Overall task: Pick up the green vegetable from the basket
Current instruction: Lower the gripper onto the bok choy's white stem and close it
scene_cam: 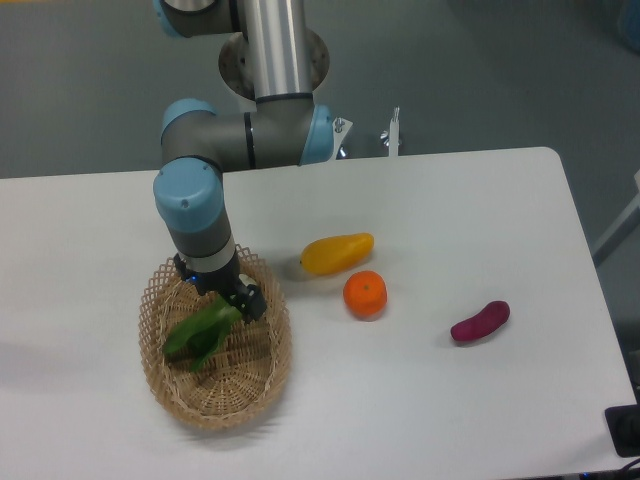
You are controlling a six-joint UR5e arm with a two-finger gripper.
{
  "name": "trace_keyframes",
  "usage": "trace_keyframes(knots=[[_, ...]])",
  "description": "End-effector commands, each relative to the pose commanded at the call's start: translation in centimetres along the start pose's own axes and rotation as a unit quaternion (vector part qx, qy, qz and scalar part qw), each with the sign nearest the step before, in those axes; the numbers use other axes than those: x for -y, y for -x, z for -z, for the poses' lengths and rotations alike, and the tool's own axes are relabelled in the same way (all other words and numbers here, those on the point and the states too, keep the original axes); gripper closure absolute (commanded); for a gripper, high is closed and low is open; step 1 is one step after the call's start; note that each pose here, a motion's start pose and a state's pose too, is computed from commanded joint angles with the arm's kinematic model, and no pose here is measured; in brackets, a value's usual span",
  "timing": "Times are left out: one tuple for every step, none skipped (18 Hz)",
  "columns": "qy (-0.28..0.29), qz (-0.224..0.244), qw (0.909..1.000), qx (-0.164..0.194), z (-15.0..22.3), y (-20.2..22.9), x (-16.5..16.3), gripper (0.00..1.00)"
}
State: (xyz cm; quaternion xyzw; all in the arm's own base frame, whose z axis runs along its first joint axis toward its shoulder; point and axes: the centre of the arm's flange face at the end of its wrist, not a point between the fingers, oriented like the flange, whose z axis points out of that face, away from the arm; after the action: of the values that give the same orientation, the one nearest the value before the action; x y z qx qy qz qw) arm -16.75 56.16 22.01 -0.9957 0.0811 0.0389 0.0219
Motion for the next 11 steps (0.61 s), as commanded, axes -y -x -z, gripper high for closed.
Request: trace_keyframes(knots=[[0.001, 0.003, 1.0000, -0.001, -0.3, -0.1, 0.1, 0.00], [0.000, 0.005, 1.0000, 0.000, -0.5, -0.3, 0.4, 0.00], [-0.003, 0.006, 1.0000, 0.002, -0.6, -0.4, 0.6, 0.00], [-0.002, 0.005, 1.0000, 0.002, -0.7, -0.5, 0.7, 0.00], [0.000, 0.005, 1.0000, 0.000, -1.1, -0.6, 0.7, 0.00], [0.001, 0.005, 1.0000, -0.001, -1.2, -0.6, 0.7, 0.00], [0.001, 0.008, 1.0000, -0.001, -1.3, -0.6, 0.8, 0.00], [-0.001, 0.013, 0.9999, 0.001, -1.1, -0.6, 0.9, 0.00], [-0.001, 0.015, 0.9999, 0.001, -1.1, -0.5, 1.0, 0.00], [-0.003, 0.016, 0.9999, 0.005, -0.9, -0.2, 1.1, 0.00], [0.000, 0.014, 0.9997, 0.019, -0.8, 0.0, 1.1, 0.07]])
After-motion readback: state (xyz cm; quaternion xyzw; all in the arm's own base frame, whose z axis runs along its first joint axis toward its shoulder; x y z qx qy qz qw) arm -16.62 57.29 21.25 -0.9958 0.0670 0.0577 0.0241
